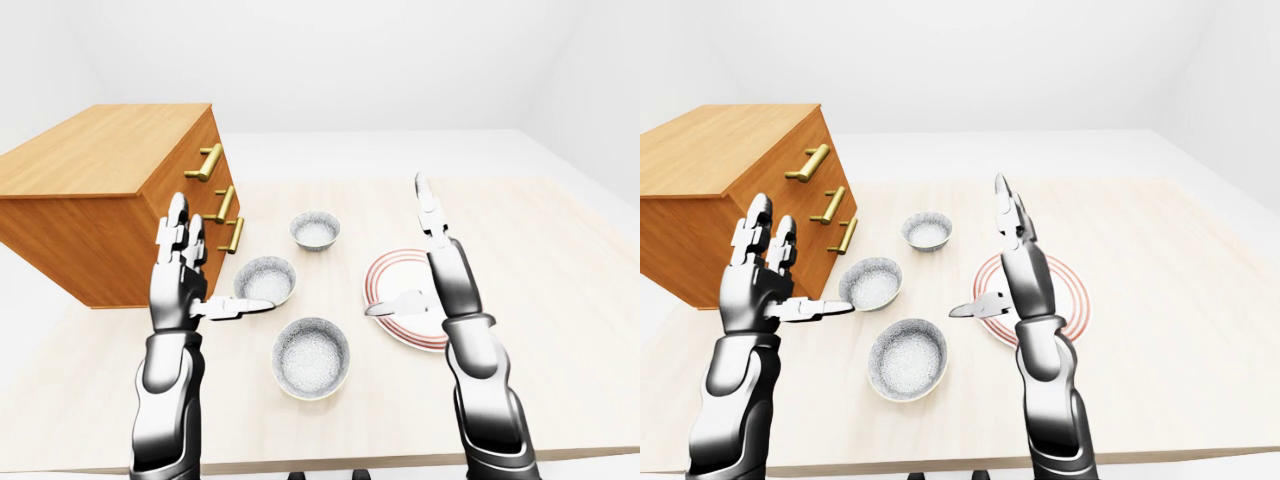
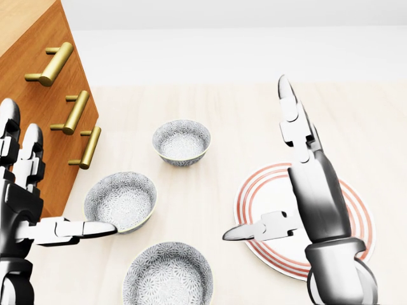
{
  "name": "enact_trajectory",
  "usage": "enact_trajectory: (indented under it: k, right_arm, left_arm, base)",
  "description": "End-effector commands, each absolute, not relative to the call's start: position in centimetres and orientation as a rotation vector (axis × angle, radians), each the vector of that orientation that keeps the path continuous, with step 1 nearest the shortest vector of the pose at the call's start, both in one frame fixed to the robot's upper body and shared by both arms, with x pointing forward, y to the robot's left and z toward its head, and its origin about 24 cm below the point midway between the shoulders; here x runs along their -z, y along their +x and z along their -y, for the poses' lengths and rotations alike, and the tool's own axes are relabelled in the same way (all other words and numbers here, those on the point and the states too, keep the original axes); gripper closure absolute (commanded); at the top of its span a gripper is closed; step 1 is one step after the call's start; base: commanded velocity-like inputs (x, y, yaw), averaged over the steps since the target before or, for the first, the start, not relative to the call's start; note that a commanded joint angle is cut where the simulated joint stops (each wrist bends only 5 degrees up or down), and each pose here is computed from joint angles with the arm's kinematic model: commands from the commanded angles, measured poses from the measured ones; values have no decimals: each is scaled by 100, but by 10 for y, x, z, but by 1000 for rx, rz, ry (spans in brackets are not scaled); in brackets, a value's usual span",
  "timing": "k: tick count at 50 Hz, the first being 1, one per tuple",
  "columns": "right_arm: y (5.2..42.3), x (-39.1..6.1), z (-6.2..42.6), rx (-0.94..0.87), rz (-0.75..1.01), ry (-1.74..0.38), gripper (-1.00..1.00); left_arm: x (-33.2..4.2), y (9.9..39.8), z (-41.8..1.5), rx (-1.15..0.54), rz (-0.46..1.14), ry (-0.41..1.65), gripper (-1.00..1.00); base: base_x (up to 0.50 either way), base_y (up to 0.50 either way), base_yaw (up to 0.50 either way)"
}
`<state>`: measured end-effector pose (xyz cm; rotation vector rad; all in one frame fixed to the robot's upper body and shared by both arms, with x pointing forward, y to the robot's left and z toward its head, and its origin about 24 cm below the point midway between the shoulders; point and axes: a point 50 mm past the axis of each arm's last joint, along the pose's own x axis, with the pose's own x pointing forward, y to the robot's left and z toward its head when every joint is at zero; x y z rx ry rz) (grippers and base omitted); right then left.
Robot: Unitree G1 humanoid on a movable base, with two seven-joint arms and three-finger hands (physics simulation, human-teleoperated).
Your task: Put the bowl at the front on the plate.
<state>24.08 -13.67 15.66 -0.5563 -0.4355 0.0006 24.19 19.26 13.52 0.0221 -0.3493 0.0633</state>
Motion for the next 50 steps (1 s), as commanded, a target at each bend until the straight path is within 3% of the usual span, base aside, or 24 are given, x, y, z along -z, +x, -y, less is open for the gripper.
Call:
enact_trajectory:
  k: [1, 19, 50]
  right_arm:
    - [242, -158, 119, 14, 456, -694, -100]
    - [242, -145, 108, 25, 417, -824, -100]
    - [250, -123, 78, -43, 368, -855, -100]
  left_arm:
    - [-135, 243, -195, -70, 348, 22, -100]
    - [-138, 242, -197, -76, 362, 23, -100]
    - [-142, 243, -203, -91, 374, 20, -100]
  base:
    - [0, 0, 0]
    - [0, 0, 0]
    - [0, 0, 0]
